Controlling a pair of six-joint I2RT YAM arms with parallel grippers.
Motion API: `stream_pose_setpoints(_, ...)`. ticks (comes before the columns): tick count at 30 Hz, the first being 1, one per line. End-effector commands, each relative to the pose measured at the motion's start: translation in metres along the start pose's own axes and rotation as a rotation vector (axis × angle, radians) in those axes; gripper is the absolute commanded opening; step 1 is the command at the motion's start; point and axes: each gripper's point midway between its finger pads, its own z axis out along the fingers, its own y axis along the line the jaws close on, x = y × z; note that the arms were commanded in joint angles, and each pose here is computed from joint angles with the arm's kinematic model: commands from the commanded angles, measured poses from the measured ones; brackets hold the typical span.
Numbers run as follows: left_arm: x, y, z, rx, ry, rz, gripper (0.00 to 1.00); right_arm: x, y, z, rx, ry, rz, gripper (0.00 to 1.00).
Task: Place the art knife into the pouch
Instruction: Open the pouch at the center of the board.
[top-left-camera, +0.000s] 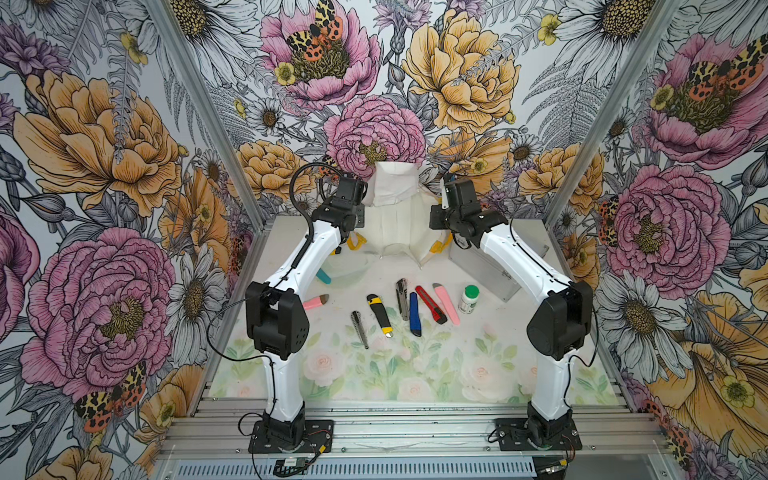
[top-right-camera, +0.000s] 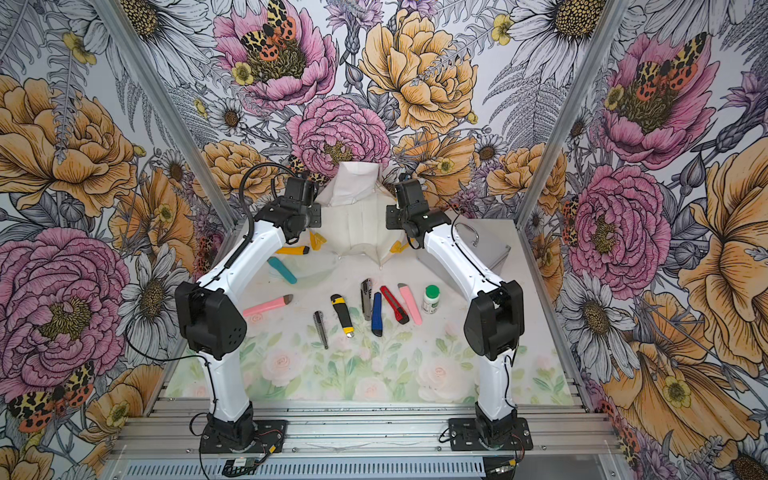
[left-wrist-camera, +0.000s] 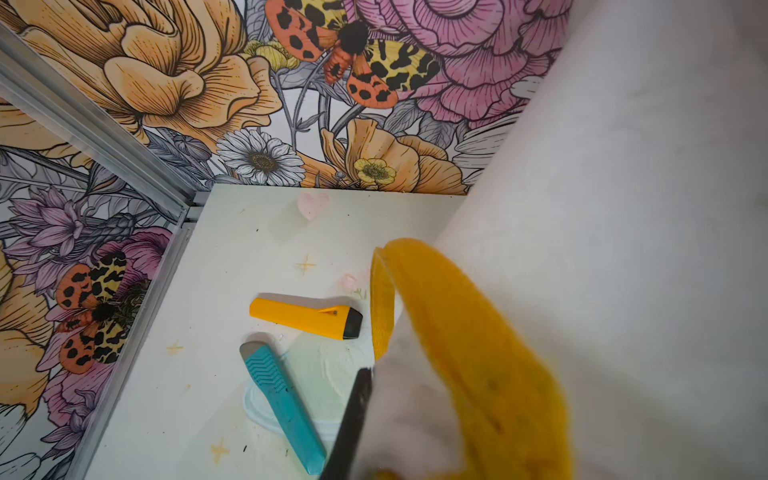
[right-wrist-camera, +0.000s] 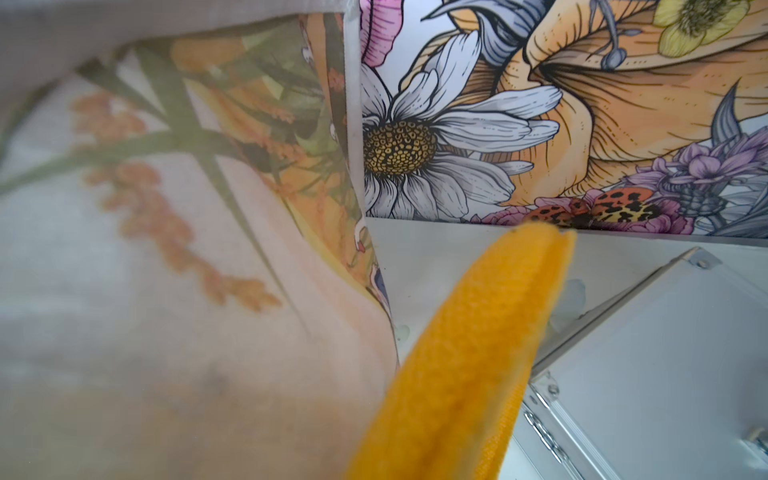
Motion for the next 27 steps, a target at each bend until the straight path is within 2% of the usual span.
stream_pose_setpoints(1,0.02,-0.009,-0.015,0.102,0.07,-0.037,0.0,-0.018,-0.003,-0.015,-0.018,-0.041,0.04,0.0)
stream_pose_setpoints(6,0.045,-0.012,-0.026,0.151,0.143,-0.062,0.0,0.006,-0.008,-0.027,-0.034,0.032,0.059,0.0)
stream_pose_setpoints(7,0.046,-0.017,-0.036,0.2,0.151,-0.078,0.0,0.011,-0.008,-0.03,-0.042,0.048,0.063,0.0)
stream_pose_setpoints(13,0.07,-0.025,-0.053,0.286,0.227,-0.132,0.0,0.043,-0.008,-0.046,-0.07,0.145,0.086,0.0)
stream_pose_setpoints(20,0.089,-0.031,-0.081,0.382,0.313,-0.194,0.0,0.056,-0.004,-0.074,-0.114,0.211,0.093,0.0)
stream_pose_setpoints(24,0.089,-0.034,-0.087,0.416,0.335,-0.208,0.0,0.06,-0.001,-0.069,-0.138,0.241,0.098,0.0)
stream_pose_setpoints(27,0.087,-0.037,-0.08,0.418,0.341,-0.204,0.0,0.061,0.001,-0.056,-0.147,0.257,0.096,0.0)
